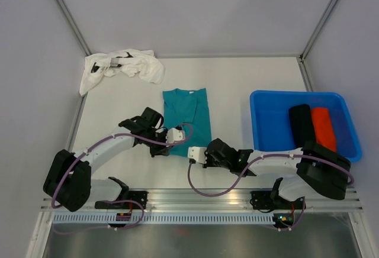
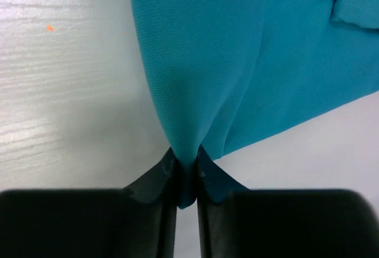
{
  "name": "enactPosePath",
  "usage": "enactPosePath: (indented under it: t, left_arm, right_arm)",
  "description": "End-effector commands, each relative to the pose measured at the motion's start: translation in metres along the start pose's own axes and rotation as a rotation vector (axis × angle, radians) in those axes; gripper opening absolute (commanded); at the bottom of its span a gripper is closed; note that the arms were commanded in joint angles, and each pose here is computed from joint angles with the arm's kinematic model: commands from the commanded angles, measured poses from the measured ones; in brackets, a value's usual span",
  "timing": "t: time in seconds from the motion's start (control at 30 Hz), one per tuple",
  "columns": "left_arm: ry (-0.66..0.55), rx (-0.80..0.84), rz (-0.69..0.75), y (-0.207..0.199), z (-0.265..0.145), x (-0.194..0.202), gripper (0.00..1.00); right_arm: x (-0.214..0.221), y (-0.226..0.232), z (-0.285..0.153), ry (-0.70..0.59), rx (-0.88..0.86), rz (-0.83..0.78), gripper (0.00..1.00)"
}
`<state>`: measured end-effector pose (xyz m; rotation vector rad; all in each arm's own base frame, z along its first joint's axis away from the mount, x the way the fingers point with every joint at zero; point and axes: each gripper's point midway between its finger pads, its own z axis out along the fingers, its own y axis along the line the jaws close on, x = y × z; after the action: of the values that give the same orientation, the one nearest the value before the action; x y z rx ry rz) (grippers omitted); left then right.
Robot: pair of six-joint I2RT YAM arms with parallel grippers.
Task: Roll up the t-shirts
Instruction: Roll the tshirt
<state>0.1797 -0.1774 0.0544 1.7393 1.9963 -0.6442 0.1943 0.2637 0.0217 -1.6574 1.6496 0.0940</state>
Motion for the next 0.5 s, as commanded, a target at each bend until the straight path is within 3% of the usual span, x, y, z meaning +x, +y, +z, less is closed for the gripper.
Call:
enactPosePath:
  t: [0.0,0.27,0.47]
  left_arm:
    - [-0.034,0.037,0.037,-0.002,-0.005,-0.010,0.02]
    - [0.010,0.125,0.021,-0.026,-0.020,0.005,0.02]
    - [0.011,0.210,0.000,-0.038,-0.030,0.011,0.02]
  right_arm:
    - [-0.010,0.000,-0.006,-0.017,-0.022,0.007,0.14]
    - [-0.040,0.046,-0.028,-0.085,-0.335,0.118,0.15]
    - [-0.047,0.050,-0.037,-0.122,-0.460,0.139,0.09]
